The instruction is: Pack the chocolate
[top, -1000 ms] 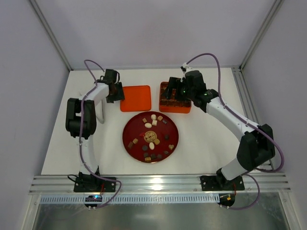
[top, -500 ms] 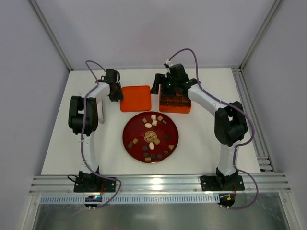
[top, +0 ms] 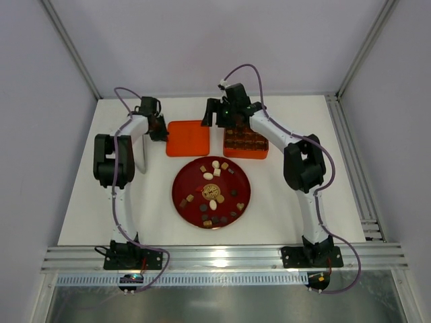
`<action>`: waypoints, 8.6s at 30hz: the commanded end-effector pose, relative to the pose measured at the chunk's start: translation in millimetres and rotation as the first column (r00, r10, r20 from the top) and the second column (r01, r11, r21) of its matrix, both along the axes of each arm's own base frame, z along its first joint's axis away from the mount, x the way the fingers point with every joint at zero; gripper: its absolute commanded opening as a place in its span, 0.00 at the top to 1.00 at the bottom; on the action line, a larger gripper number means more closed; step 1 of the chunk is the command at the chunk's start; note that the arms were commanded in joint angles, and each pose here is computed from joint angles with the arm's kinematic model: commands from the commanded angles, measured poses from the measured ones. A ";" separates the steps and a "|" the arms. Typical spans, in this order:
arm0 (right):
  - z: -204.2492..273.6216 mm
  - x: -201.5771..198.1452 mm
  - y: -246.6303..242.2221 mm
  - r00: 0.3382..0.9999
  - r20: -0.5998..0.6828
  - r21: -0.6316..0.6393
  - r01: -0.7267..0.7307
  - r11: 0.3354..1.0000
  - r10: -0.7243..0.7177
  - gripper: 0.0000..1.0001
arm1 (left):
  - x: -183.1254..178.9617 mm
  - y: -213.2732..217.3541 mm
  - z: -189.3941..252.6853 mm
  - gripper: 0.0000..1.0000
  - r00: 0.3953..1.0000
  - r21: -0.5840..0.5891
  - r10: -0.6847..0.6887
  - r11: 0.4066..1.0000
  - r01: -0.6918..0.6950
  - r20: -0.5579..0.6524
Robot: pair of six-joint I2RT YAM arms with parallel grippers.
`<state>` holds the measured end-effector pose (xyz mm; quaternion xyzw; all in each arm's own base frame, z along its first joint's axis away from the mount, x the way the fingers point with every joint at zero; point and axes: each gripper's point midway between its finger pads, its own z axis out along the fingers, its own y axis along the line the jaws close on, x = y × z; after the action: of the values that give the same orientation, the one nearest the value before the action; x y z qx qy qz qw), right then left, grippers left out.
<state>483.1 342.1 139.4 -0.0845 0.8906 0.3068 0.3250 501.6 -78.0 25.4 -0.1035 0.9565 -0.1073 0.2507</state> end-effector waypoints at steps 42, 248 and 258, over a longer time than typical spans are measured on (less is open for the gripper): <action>-26.6 25.8 36.1 0.998 -0.037 0.019 0.046 0.999 -0.046 0.17 | 5.5 9.2 74.8 1.00 0.994 -0.425 0.008 0.905 0.039 0.107; 75.5 -2.8 -238.8 0.887 0.061 0.220 0.436 0.873 -0.459 0.07 | -5.4 -306.9 220.9 1.00 0.894 -0.846 -0.101 0.293 0.445 0.436; 38.1 13.5 -238.3 0.886 -0.004 0.195 0.455 0.869 -0.463 0.07 | 12.9 -306.1 176.6 0.99 0.921 -0.878 -0.077 0.280 0.389 0.383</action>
<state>480.8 103.4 161.3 0.1674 0.8591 0.2927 0.3851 510.3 -386.8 176.1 -0.0928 0.7071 -0.6634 0.2264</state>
